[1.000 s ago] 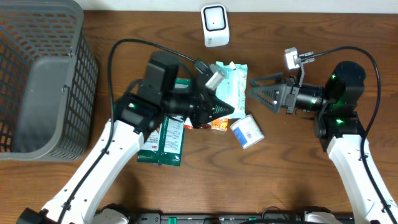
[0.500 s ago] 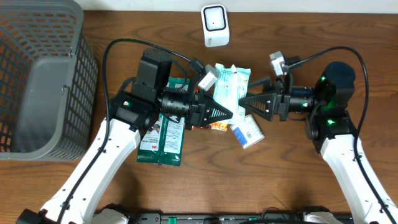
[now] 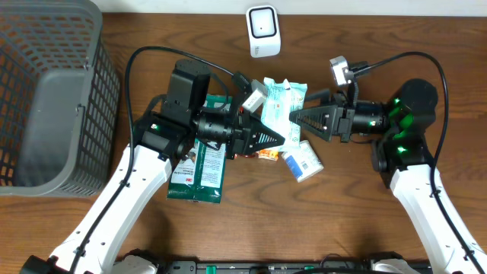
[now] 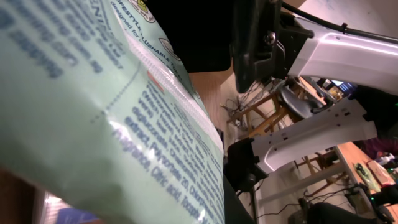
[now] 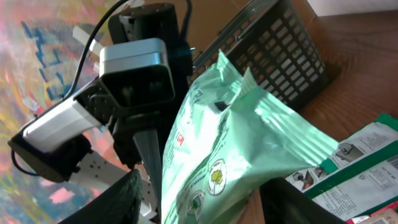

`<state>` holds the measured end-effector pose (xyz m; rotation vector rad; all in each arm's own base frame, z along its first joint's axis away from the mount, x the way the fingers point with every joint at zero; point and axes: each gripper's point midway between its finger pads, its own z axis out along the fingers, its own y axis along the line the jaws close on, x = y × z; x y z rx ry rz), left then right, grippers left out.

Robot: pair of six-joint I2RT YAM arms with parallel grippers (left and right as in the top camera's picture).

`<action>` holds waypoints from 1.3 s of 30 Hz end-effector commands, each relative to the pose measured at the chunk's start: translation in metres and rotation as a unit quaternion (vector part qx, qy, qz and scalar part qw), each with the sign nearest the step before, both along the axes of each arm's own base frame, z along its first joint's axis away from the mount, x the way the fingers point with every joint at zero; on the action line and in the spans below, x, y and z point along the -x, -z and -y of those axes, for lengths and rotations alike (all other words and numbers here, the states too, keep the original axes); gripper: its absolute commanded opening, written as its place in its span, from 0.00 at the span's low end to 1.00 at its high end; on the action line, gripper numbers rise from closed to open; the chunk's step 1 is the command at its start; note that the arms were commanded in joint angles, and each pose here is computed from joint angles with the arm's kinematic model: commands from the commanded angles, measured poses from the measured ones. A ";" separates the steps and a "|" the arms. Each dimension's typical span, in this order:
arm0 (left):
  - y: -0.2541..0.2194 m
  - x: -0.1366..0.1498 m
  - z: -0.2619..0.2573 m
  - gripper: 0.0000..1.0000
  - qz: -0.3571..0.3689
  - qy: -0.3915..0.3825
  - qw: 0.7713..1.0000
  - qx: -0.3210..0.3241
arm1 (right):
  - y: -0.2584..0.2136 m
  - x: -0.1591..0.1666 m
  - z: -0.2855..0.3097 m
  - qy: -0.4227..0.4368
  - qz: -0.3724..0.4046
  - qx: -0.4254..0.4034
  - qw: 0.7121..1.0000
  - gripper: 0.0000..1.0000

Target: Scan the item barcode

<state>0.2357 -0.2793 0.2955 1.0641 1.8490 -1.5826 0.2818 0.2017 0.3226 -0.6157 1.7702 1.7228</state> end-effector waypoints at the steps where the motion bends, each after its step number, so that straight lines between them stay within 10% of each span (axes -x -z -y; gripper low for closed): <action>1: 0.001 -0.001 -0.001 0.07 0.016 0.000 1.000 0.000 | 0.000 -0.003 -0.004 0.006 -0.022 -0.003 1.000 0.50; 14: 0.005 -0.007 -0.001 0.07 0.031 -0.013 0.999 -0.011 | 0.003 -0.003 -0.012 0.002 -0.027 -0.002 1.000 0.48; 19: 0.006 -0.007 -0.001 0.07 0.031 -0.013 0.999 -0.011 | 0.004 -0.003 -0.012 0.002 -0.025 -0.002 1.000 0.61; 23: 0.006 -0.007 -0.001 0.07 0.031 -0.013 0.999 -0.011 | 0.005 -0.003 -0.012 0.001 -0.024 -0.001 1.000 0.47; 33: 0.006 -0.007 -0.001 0.07 0.031 -0.014 0.999 -0.012 | 0.007 0.005 -0.021 -0.016 -0.018 0.003 1.000 0.50; 39: 0.006 -0.007 -0.001 0.07 0.031 -0.014 0.999 -0.012 | 0.009 0.003 -0.022 -0.012 -0.021 0.005 1.000 0.22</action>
